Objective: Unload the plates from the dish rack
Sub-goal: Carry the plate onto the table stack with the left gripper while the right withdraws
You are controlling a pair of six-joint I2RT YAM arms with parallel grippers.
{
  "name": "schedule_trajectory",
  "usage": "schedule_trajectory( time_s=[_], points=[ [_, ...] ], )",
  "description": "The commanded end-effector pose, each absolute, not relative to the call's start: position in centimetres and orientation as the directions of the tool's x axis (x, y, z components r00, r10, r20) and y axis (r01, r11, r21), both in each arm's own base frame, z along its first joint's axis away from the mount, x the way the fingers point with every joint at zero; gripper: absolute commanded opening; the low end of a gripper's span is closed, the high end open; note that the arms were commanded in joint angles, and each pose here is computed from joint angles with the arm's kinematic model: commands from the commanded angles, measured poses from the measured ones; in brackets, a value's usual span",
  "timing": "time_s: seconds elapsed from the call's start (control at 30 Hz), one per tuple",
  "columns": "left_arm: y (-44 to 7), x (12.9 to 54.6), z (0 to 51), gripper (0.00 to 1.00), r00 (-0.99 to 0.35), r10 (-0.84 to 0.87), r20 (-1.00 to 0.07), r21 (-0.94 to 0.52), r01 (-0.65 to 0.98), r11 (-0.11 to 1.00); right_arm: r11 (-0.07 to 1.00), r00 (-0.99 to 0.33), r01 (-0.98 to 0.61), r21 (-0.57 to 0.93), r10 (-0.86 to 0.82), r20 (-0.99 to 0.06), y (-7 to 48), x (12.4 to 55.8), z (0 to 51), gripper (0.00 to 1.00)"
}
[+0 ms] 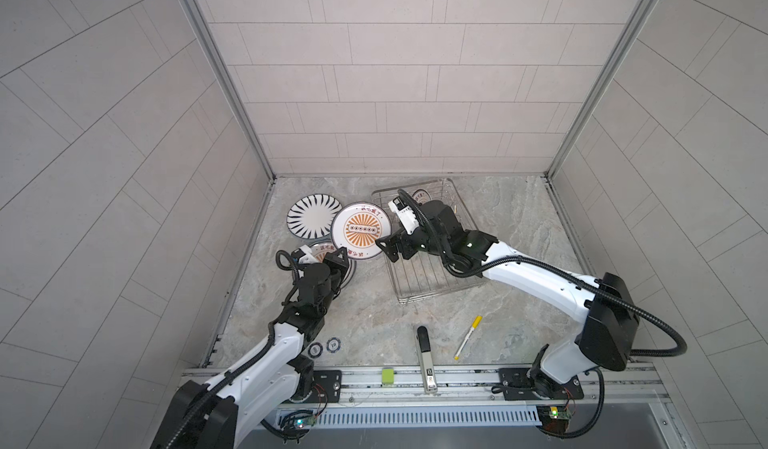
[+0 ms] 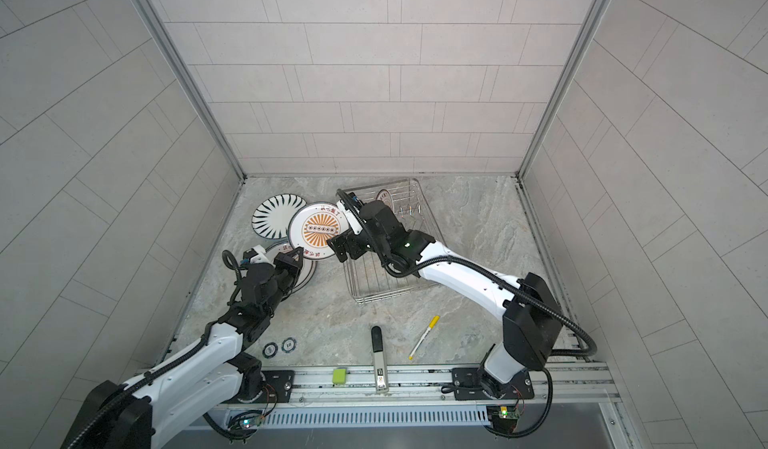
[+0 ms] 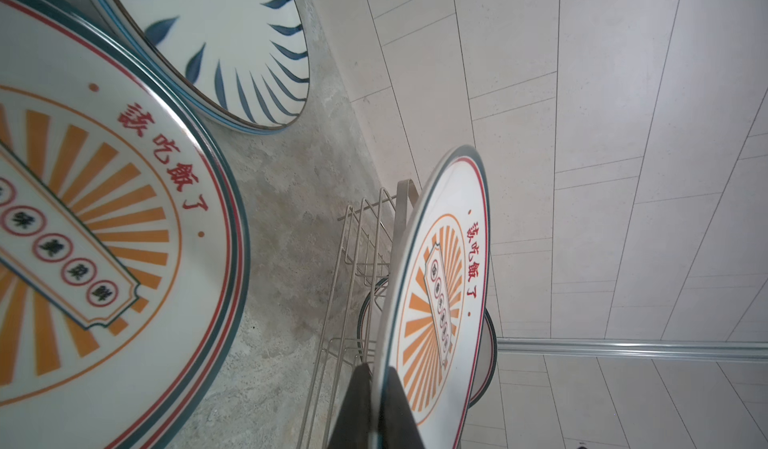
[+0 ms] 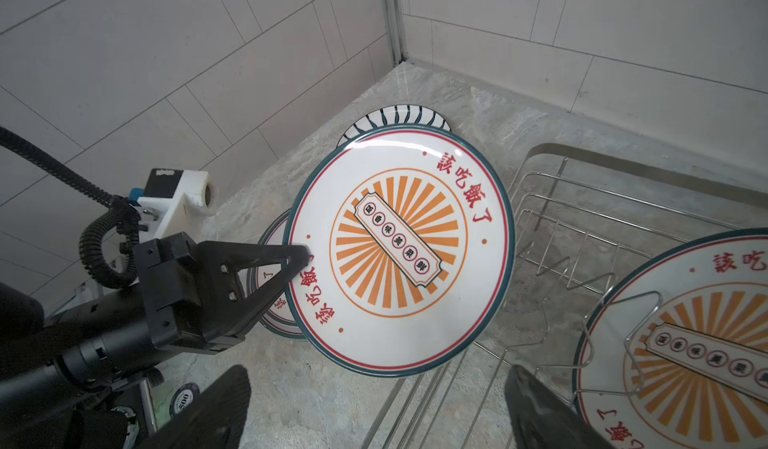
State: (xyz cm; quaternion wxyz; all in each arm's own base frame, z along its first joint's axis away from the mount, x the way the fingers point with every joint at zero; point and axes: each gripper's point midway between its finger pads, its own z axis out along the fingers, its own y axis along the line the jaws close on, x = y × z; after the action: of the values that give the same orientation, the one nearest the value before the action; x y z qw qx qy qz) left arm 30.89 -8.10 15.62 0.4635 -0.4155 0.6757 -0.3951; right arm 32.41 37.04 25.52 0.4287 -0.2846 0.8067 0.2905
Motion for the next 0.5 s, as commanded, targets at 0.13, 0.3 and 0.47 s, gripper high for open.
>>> schedule_trajectory(
  time_s=[0.13, 0.3, 0.47],
  points=[
    [-4.5, 29.6, 14.0, 0.0, -0.098, -0.969, -0.228, -0.904, -0.347, 0.248, 0.646, -0.469, -0.739, 0.191, -0.291, -0.834, 39.5, 32.4, 24.3, 0.97],
    [-2.9, 28.3, 13.3, 0.0, -0.027, -0.974, -0.224, -0.891, -0.399, 0.216, 0.615, -0.465, -0.771, 0.169, -0.361, -0.808, 41.8, 32.2, 23.0, 0.96],
    [-1.7, 27.4, 13.3, 0.0, 0.007, -0.966, -0.259, -0.866, -0.444, 0.23, 0.595, -0.46, -0.787, 0.161, -0.393, -0.796, 43.5, 32.2, 22.4, 0.96]
  ],
)
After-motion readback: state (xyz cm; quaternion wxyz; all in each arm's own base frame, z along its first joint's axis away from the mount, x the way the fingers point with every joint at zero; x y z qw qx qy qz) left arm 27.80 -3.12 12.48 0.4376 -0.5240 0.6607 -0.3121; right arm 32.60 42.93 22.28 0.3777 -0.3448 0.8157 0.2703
